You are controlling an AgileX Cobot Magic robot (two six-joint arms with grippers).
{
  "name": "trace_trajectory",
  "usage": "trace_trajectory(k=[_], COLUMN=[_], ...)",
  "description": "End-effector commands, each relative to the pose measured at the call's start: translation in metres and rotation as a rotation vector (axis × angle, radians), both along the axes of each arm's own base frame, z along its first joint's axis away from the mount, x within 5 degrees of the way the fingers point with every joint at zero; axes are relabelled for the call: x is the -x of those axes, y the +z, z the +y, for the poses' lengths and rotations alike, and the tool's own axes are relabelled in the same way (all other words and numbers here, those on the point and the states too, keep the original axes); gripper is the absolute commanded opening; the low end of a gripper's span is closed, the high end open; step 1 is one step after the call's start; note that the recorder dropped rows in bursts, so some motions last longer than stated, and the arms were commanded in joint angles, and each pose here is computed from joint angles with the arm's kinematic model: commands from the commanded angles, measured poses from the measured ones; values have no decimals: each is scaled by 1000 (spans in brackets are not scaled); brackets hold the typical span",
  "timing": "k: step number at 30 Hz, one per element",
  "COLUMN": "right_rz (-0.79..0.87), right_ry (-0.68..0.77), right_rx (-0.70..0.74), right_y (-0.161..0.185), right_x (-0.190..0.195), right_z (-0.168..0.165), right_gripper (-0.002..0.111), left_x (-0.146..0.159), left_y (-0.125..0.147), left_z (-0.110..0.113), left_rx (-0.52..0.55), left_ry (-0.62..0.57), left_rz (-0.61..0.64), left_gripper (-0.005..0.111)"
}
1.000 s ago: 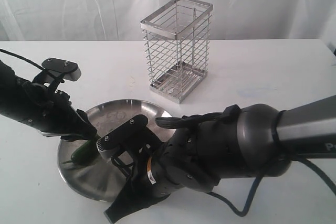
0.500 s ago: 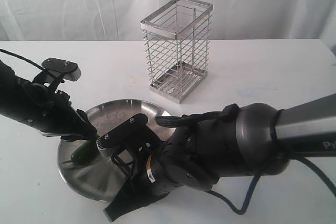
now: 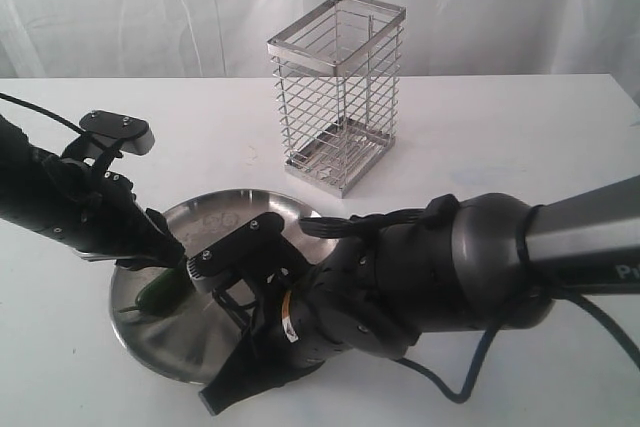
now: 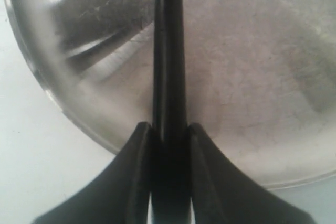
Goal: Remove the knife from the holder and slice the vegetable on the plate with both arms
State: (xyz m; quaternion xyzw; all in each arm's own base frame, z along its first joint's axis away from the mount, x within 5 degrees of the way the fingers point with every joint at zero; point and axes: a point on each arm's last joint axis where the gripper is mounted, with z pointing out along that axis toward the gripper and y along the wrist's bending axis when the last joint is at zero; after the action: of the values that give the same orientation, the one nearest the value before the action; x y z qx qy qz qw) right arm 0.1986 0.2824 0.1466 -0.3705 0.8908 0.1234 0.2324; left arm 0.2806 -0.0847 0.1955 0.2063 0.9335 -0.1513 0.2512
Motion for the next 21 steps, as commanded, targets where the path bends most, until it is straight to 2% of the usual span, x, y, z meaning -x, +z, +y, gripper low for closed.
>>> trace_trajectory(k=[1, 21], right_rz=[-5, 23], right_ry=[-19, -45], right_rx=[-16, -32], right_y=[2, 8], right_x=[-5, 0], right_z=[-2, -1], right_gripper=[0, 0], left_x=[2, 1], left_y=[3, 3], left_z=[-1, 0], left_rx=[16, 15], left_ry=[1, 8], left_rz=[9, 0], left_gripper=[51, 51])
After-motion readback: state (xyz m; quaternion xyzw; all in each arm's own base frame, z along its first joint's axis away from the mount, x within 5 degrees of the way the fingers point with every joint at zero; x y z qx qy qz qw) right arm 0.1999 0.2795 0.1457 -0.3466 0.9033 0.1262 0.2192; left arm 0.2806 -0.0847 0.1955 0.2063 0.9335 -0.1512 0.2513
